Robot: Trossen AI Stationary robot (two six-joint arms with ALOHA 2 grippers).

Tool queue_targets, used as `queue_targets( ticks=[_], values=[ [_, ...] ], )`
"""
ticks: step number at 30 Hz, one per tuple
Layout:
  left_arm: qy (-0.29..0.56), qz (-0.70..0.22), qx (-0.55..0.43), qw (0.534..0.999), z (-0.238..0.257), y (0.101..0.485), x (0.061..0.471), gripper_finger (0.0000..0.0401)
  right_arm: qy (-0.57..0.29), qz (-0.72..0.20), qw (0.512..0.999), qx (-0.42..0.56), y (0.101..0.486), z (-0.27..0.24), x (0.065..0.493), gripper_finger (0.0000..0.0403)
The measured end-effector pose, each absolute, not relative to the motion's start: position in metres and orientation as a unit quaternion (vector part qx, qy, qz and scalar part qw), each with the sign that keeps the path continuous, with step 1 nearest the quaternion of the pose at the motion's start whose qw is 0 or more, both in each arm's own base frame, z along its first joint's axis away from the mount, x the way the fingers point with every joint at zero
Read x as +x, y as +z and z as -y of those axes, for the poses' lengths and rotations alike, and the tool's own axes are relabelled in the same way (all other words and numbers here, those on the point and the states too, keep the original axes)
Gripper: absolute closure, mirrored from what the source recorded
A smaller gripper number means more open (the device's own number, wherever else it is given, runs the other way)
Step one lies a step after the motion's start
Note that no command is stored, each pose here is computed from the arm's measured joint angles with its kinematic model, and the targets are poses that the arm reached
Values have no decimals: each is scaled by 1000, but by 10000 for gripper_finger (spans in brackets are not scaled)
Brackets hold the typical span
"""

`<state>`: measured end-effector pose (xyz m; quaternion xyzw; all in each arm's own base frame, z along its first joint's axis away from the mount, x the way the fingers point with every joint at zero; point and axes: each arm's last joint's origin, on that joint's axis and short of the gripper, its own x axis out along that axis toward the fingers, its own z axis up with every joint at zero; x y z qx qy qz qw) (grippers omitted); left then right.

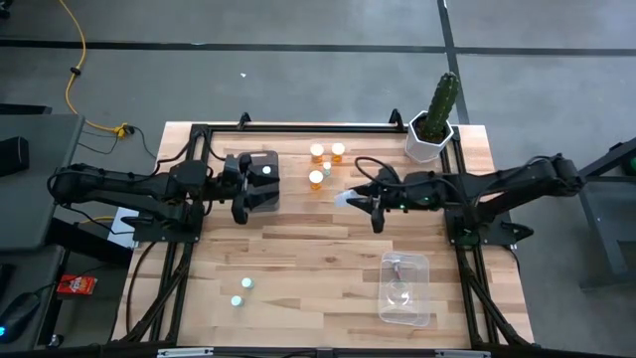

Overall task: Pick and place medicine bottles into bin by pill shape (circle, oval)
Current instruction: Put the small white medicine bottle into the transparent bin

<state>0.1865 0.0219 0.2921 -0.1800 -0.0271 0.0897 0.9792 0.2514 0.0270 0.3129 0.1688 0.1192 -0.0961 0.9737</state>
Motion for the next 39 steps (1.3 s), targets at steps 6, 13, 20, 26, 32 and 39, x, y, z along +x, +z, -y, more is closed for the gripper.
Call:
queue_targets(
  ticks=[6, 13, 20, 26, 32, 39],
  values=[
    [90, 26, -180, 979, -22, 292, 187, 208, -94, -116, 975, 166, 313, -27, 252, 288],
    [90, 26, -180, 979, -22, 292, 187, 208, -43, -109, 969, 216, 322, -31, 253, 288],
    [92, 26, -180, 979, -22, 292, 186, 208, 4, -227, 939, 257, 338, -67, 237, 288],
    [95, 27, -180, 979, -22, 292, 186, 208, 2, -364, 875, 319, 320, -115, 214, 288],
    [95, 27, -180, 979, -22, 292, 186, 208, -26, -473, 827, 302, 282, -163, 204, 286],
    [94, 27, -180, 979, -22, 292, 186, 208, -77, -530, 819, 203, 231, -190, 216, 275]
  ],
)
